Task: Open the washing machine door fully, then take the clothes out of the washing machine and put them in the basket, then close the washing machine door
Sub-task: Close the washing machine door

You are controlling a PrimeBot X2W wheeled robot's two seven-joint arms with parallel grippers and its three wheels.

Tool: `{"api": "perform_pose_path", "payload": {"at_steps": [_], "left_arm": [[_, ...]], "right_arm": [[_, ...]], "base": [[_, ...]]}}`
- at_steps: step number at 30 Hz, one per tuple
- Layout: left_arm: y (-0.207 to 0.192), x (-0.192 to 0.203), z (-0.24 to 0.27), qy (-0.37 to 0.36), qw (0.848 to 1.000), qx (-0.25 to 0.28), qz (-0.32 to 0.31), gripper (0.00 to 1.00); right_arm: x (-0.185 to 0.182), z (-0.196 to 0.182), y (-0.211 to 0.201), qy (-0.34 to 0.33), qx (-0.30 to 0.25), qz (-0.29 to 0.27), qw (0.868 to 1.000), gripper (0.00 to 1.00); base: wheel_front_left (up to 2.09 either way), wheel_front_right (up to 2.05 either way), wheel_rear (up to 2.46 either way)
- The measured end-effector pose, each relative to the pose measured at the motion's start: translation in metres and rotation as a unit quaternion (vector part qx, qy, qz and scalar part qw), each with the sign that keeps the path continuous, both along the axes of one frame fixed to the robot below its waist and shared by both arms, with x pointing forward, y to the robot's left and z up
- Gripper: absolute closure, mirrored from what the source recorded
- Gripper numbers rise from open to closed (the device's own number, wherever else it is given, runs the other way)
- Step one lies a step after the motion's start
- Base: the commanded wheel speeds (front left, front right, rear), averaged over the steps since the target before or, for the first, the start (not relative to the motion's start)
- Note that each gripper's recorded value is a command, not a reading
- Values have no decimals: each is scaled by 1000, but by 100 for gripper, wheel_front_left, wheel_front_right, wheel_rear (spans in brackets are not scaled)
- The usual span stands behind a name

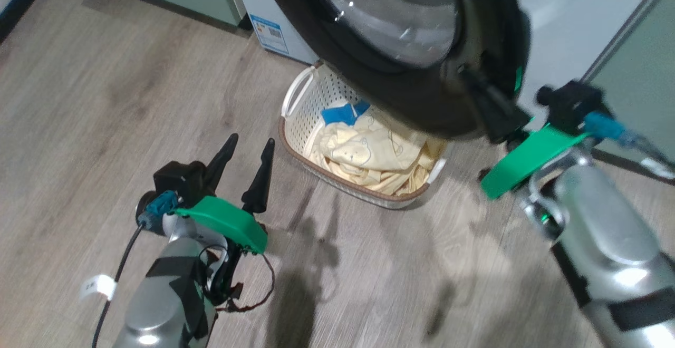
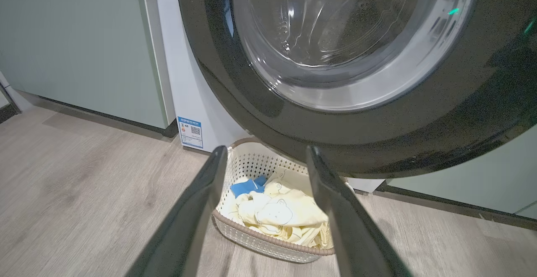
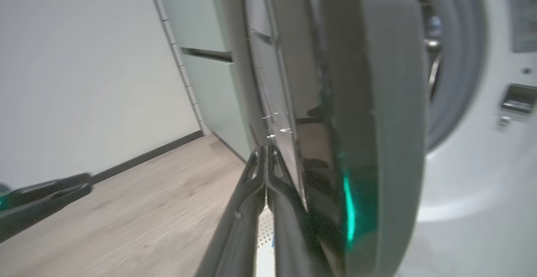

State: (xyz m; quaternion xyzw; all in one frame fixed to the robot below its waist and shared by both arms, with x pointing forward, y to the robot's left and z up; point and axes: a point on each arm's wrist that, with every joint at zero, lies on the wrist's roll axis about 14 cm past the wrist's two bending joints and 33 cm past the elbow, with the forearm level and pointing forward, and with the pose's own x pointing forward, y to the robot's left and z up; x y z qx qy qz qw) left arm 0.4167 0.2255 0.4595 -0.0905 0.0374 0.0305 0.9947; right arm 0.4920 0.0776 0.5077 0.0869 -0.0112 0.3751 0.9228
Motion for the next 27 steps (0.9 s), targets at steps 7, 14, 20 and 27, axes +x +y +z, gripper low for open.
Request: {"api": "perform_pose_path", "payload": {"at_steps": [7,14,20,27], "left_arm": [[-6,14,-8,5,1000,-4,-5,0],[-7,34,-18,10,1000,-4,-7,0],[-8,44,-28,16,1000,-7,-6,0],[-11,53,-41,27,1000,-10,-8,0]], "right_arm": [[47,-3,-24,9,9,-54,998,100],[93,3,-39,4,28,-91,995,100],[119,3,-46,-3,25,-107,994,100],[146,2,-58,-5,24,-131,991,100]], "base": [[0,0,0],[0,0,0],[0,0,0],[0,0,0]]}}
